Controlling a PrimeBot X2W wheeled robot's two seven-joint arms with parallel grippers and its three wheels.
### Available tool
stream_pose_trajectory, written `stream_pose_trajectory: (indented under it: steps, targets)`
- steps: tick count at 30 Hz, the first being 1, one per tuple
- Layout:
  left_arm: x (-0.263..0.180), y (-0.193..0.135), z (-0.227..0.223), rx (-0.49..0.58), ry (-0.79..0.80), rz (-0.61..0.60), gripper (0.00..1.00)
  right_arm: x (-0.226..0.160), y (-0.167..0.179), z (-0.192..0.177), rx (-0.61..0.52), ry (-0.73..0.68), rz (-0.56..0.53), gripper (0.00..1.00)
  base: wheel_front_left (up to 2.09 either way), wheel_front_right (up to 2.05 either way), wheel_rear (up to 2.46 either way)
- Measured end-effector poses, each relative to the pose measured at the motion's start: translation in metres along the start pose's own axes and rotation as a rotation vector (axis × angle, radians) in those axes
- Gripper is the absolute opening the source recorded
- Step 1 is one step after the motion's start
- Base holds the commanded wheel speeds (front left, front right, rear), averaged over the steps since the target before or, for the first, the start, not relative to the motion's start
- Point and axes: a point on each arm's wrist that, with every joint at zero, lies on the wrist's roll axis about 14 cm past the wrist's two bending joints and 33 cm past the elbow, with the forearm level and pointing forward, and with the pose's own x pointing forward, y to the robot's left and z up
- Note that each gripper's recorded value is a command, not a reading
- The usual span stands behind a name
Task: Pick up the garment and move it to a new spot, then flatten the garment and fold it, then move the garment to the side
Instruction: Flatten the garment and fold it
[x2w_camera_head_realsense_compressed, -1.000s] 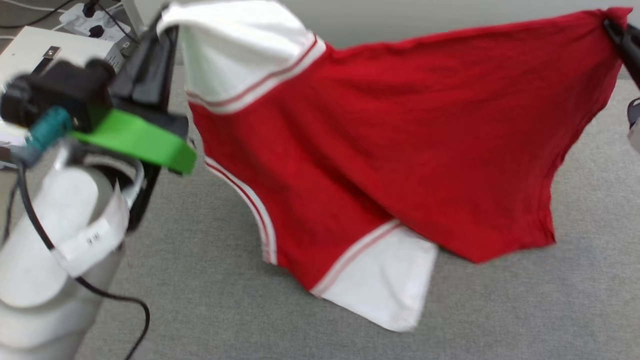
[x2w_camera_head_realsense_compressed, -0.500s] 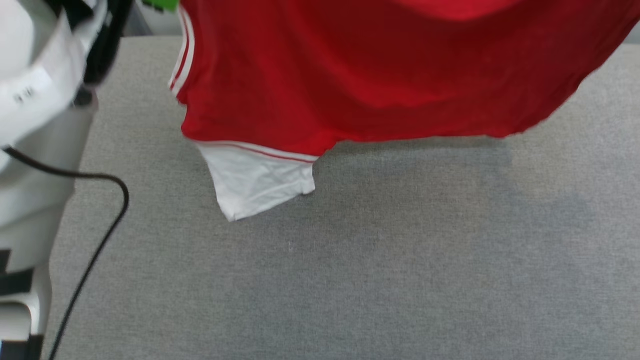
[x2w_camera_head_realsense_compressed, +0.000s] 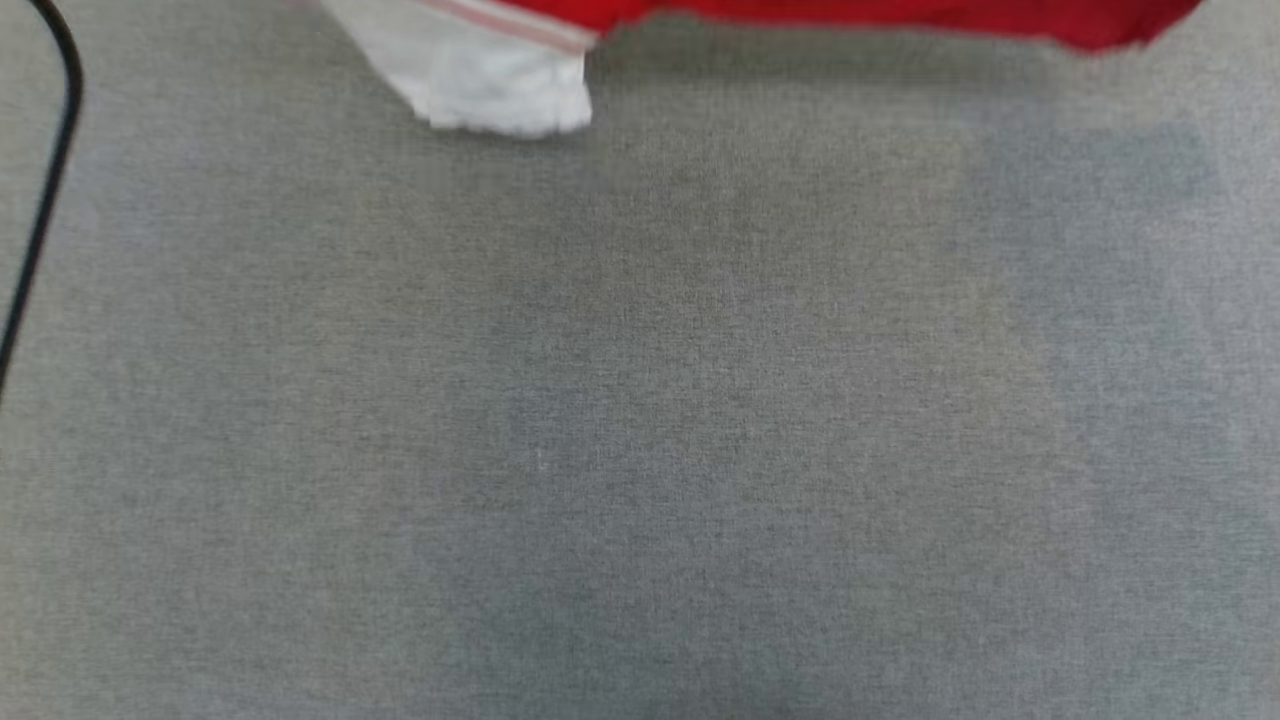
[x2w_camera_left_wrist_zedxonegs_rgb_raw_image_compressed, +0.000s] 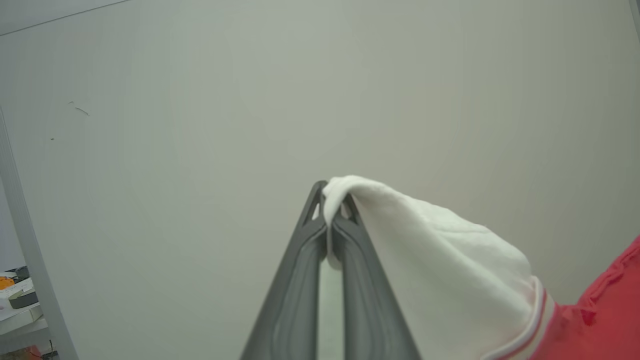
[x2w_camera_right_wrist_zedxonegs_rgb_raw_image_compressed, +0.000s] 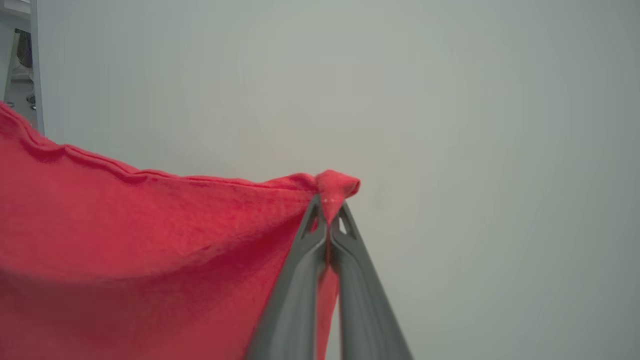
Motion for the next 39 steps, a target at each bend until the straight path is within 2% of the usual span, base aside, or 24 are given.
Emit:
stream_pose_trajectory:
  steps: [9,18,27,33,39]
  targets:
    - [0.041,0.010,-0.008,0.029,-0.058,0.017,0.00,0.051,-0.018,0.000,-0.031,-0.062,-0.061,0.00,0.00,0.00,0.00]
    - [0.035,0.019,-0.067,0.013,0.035,0.041,0.00,0.063,-0.003,-0.065,-0.025,0.028,-0.034,0.00,0.00,0.00,0.00]
    - [-0.022,0.006,-0.153,-0.078,0.224,0.040,0.00,0.029,0.041,-0.157,0.079,0.194,0.032,0.00,0.00,0.00,0.00]
    - [-0.070,0.005,-0.180,-0.100,0.316,0.048,0.00,0.001,0.070,-0.182,0.097,0.250,0.091,0.00,0.00,0.00,0.00]
    - [-0.131,-0.013,-0.196,-0.119,0.411,0.044,0.00,-0.037,0.095,-0.195,0.113,0.306,0.156,0.00,0.00,0.00,0.00]
